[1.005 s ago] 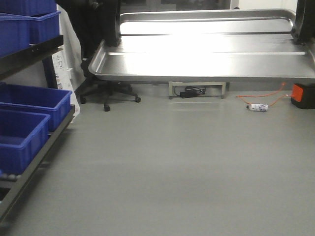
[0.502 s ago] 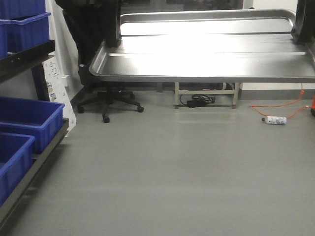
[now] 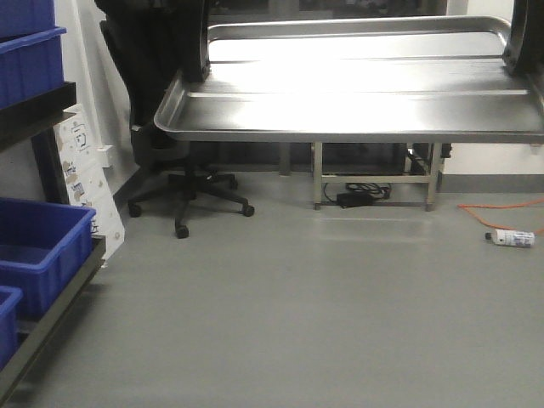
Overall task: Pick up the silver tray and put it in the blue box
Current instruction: 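Hold the silver tray in both grippers while the base drives to the bins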
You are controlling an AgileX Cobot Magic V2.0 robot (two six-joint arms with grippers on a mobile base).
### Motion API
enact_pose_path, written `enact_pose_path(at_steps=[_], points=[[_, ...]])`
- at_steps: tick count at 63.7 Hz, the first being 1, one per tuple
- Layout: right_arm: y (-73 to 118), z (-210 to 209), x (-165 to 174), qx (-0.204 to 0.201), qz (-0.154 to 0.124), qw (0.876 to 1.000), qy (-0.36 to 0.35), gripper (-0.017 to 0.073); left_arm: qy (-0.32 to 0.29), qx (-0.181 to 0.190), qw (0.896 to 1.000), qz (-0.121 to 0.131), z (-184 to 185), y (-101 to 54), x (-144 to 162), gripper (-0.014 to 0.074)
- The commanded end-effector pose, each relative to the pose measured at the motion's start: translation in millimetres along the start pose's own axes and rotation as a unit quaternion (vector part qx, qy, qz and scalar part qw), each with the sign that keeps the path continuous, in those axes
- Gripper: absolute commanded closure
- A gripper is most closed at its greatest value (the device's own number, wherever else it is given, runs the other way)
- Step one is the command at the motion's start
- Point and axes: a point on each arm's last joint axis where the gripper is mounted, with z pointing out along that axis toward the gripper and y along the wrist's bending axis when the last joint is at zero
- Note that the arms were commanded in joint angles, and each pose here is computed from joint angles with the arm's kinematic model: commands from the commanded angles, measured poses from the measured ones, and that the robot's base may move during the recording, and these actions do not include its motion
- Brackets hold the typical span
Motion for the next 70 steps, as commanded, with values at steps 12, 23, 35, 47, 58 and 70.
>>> enact_pose_path(at_steps=[12, 23, 35, 47, 58, 70], points=[[-3.5, -17.7, -10.4, -0.003, -0.018, 0.998, -0.052, 0.0503, -0.044, 0.014, 0.999, 0.004, -26.0, 4.1, -7.5, 0.0699], [-3.5, -17.7, -10.4, -0.003, -0.018, 0.998, -0.052, 0.0503, -0.044, 0.014, 0.999, 0.004, -26.0, 4.1, -7.5, 0.0699], [-3.4, -17.7, -10.4, -0.003, -0.018, 0.998, -0.053, 0.0503, -0.044, 0.014, 0.999, 0.004, -26.0, 4.1, -7.5, 0.0699], [-3.4, -17.7, -10.4, -0.003, -0.018, 0.998, -0.053, 0.0503, -0.044, 0.014, 0.999, 0.004, -26.0, 4.1, -7.5, 0.0699], [-3.4, -17.7, -10.4, -0.003, -0.018, 0.998, -0.053, 0.0503, -0.044, 0.014, 0.999, 0.004, -26.0, 4.1, -7.5, 0.0699], [-3.4, -17.7, -10.4, -0.003, -0.018, 0.998, -0.053, 0.0503, -0.044, 0.014, 0.999, 0.004, -26.0, 4.1, -7.5, 0.0699]])
